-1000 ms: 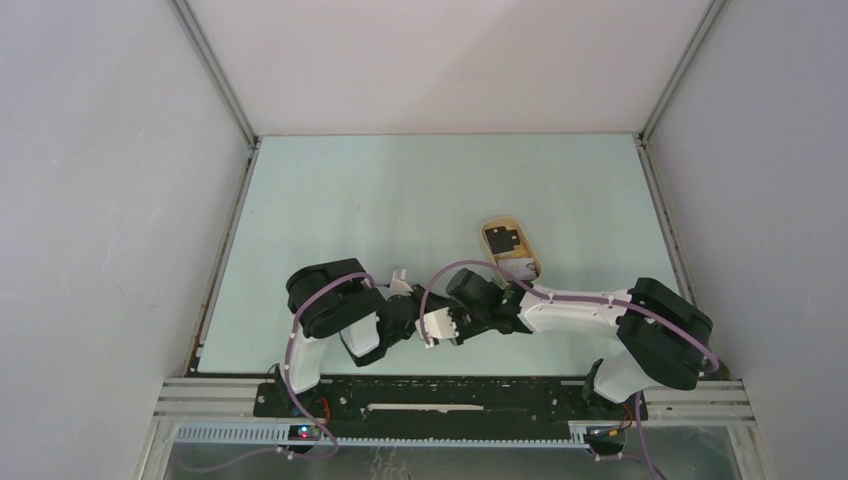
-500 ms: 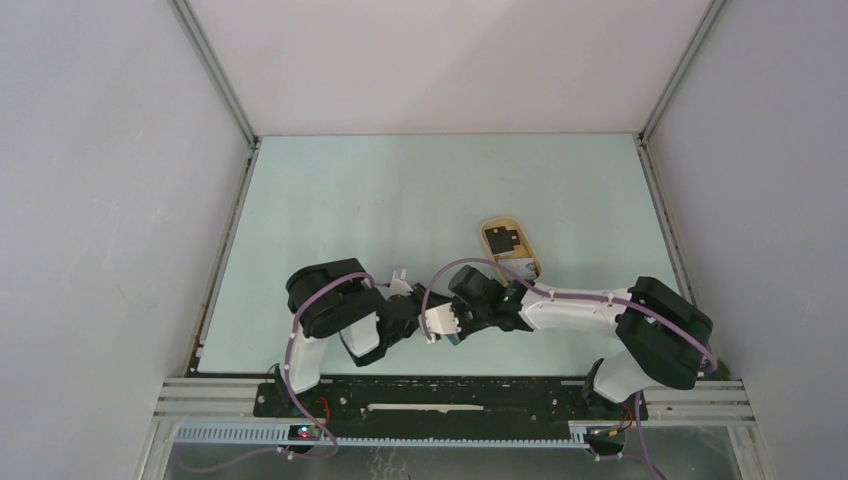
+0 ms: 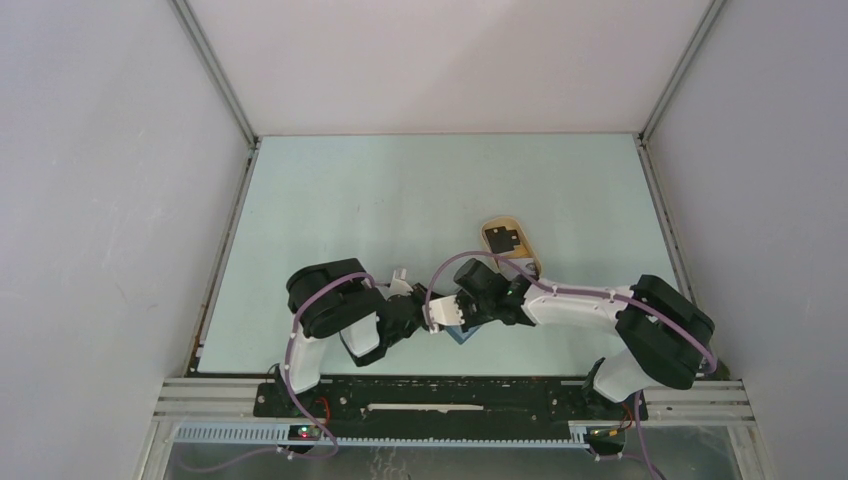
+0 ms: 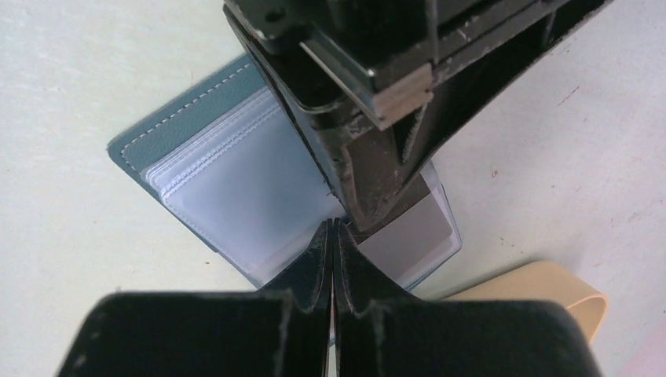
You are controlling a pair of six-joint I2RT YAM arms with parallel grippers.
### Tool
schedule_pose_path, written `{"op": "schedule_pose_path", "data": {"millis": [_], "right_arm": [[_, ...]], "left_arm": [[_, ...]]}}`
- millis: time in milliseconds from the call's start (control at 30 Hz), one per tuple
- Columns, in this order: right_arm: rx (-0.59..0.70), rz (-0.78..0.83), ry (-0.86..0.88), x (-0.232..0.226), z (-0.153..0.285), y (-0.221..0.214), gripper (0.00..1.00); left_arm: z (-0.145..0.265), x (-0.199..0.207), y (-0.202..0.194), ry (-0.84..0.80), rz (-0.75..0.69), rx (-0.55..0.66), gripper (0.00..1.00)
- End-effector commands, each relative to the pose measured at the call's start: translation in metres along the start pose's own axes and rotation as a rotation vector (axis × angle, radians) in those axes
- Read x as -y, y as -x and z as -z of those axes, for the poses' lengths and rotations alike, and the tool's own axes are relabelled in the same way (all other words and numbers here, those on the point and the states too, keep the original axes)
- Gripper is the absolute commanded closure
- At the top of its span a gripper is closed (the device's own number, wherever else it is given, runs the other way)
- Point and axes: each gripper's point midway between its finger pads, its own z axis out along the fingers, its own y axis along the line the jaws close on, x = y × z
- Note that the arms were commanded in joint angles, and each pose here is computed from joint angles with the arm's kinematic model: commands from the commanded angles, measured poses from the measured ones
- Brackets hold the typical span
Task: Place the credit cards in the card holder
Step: Insert the credit card into the card holder.
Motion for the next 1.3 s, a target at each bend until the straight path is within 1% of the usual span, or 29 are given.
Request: {"op": "schedule_pose_path", "data": {"millis": [0, 200, 300, 533, 767, 900, 1000, 1267], "right_arm": [[-0.008, -0.009, -0.038, 0.01, 0.005, -0.005, 0.97], [-0.016, -0.03, -0.047, 0.014, 0.005, -0.01, 0.97], [-0.021, -0.048, -0.047, 0.015, 0.004, -0.012, 0.97], [-0.022, -0.084, -0.056, 0.02, 0.005, -0.014, 0.97], [-0.039, -0.133, -0.082, 0.028, 0.002, -0.016, 0.97], [-0.043, -0.17, -0.093, 0.031, 0.0, -0.015, 0.97], [-0.072, -0.191, -0.123, 0.037, 0.0, -0.02, 0.97], [-0.08, -0.267, -0.16, 0.05, 0.006, -0.027, 0.97]], "left_arm": [[-0.003, 0.001, -0.001, -0.009, -0.014, -0.006, 0.76], [-0.002, 0.001, -0.002, -0.012, -0.019, -0.01, 0.76], [-0.002, 0.001, -0.002, -0.011, -0.018, -0.012, 0.79], [-0.002, 0.0, -0.002, -0.008, -0.024, -0.011, 0.91], [-0.002, -0.001, -0.002, -0.006, -0.036, -0.011, 1.0], [-0.003, -0.002, -0.001, -0.004, -0.043, -0.01, 1.0], [-0.003, -0.003, -0.001, -0.001, -0.049, -0.008, 1.0], [-0.003, -0.004, 0.0, 0.003, -0.06, -0.001, 1.0]]}}
